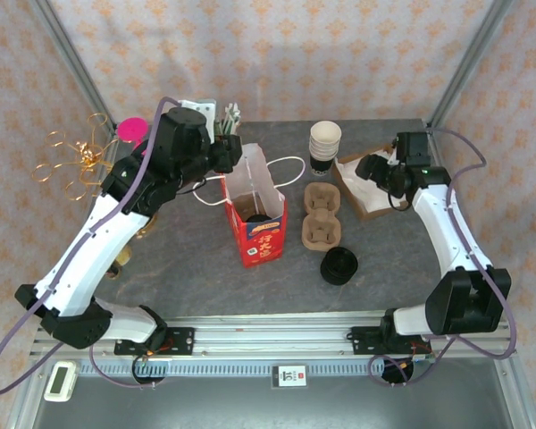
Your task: Pack the takeout coffee
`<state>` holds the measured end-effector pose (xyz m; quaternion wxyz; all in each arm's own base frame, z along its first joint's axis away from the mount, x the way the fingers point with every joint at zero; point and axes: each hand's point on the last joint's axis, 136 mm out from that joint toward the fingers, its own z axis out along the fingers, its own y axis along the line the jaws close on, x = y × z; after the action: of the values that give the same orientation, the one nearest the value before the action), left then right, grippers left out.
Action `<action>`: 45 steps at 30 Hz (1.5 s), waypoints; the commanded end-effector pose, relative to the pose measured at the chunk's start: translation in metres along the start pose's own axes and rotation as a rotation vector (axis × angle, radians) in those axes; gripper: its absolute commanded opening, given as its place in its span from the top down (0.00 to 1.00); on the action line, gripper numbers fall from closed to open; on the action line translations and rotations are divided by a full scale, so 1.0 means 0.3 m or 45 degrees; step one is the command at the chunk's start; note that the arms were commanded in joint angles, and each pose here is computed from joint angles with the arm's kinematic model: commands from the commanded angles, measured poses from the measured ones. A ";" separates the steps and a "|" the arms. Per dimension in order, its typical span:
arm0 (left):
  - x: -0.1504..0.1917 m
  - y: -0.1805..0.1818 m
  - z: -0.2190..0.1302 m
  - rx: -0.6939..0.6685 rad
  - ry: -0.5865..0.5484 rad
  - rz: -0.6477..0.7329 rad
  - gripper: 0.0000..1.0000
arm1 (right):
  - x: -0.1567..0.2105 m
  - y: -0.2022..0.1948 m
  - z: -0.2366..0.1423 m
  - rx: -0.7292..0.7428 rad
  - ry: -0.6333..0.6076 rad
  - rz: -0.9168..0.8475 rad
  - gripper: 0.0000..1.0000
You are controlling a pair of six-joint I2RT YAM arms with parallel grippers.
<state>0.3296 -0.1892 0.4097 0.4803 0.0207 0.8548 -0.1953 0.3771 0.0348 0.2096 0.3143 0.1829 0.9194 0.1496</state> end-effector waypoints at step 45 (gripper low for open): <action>0.061 -0.105 0.142 0.124 0.038 -0.082 0.68 | 0.072 -0.141 0.292 -0.219 0.144 0.113 0.66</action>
<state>0.3419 -0.2343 0.3820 0.4525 0.0288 0.8544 -0.2537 0.4053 0.0236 0.1203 0.2626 0.1908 0.9072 0.2675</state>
